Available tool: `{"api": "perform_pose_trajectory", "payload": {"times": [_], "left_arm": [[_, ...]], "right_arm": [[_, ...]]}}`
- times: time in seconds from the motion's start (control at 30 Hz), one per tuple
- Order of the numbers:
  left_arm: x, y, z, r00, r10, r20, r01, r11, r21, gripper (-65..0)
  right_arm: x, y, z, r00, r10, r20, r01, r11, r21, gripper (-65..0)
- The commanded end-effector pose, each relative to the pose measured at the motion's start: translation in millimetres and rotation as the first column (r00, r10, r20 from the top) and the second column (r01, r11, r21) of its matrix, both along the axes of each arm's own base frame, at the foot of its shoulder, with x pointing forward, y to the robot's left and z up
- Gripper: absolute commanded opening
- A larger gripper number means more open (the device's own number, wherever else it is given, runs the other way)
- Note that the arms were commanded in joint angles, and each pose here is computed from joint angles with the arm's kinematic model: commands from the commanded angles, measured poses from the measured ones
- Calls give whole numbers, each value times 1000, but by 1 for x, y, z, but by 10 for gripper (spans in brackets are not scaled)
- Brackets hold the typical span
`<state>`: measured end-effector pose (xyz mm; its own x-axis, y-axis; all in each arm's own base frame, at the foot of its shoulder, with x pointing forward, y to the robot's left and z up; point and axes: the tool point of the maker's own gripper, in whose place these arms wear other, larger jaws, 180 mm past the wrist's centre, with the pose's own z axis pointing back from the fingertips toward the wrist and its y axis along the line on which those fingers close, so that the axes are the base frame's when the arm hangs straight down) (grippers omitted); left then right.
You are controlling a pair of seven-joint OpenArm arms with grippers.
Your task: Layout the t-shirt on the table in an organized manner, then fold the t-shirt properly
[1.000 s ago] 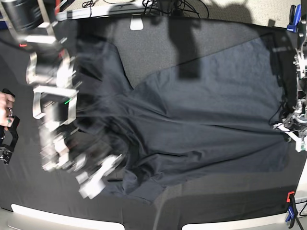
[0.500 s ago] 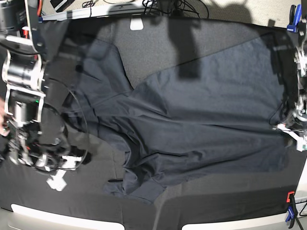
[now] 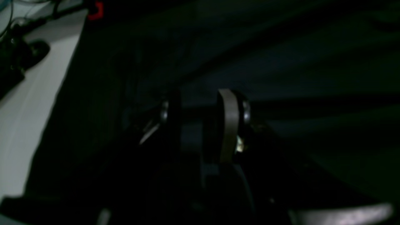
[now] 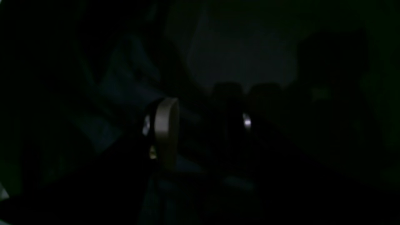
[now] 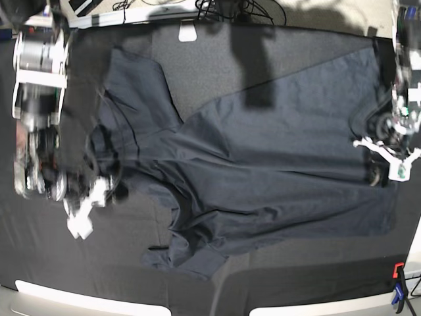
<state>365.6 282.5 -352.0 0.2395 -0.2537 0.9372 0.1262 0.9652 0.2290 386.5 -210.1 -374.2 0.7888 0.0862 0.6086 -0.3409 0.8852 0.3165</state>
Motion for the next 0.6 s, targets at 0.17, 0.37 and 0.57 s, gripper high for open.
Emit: {"api": "perform_pose_trajectory", "payload": {"times": [0.17,0.37,0.57], "left_arm": [[-36,15,30,998,52,-18,-52,999,1,-473],[-82,9,1,991,56,-120,-58,998,-10,-473],[-119,-4,-33,973,74,-219,-88,994,-56,-455]], "right_arm": [[-22,-30,10,993,-97,72,96,995,17,-406],[-43,-58,-1,978,-208,9,208,978,17,-406],[-40,-58,0,974,-224,27,223,974,38,-406]]}}
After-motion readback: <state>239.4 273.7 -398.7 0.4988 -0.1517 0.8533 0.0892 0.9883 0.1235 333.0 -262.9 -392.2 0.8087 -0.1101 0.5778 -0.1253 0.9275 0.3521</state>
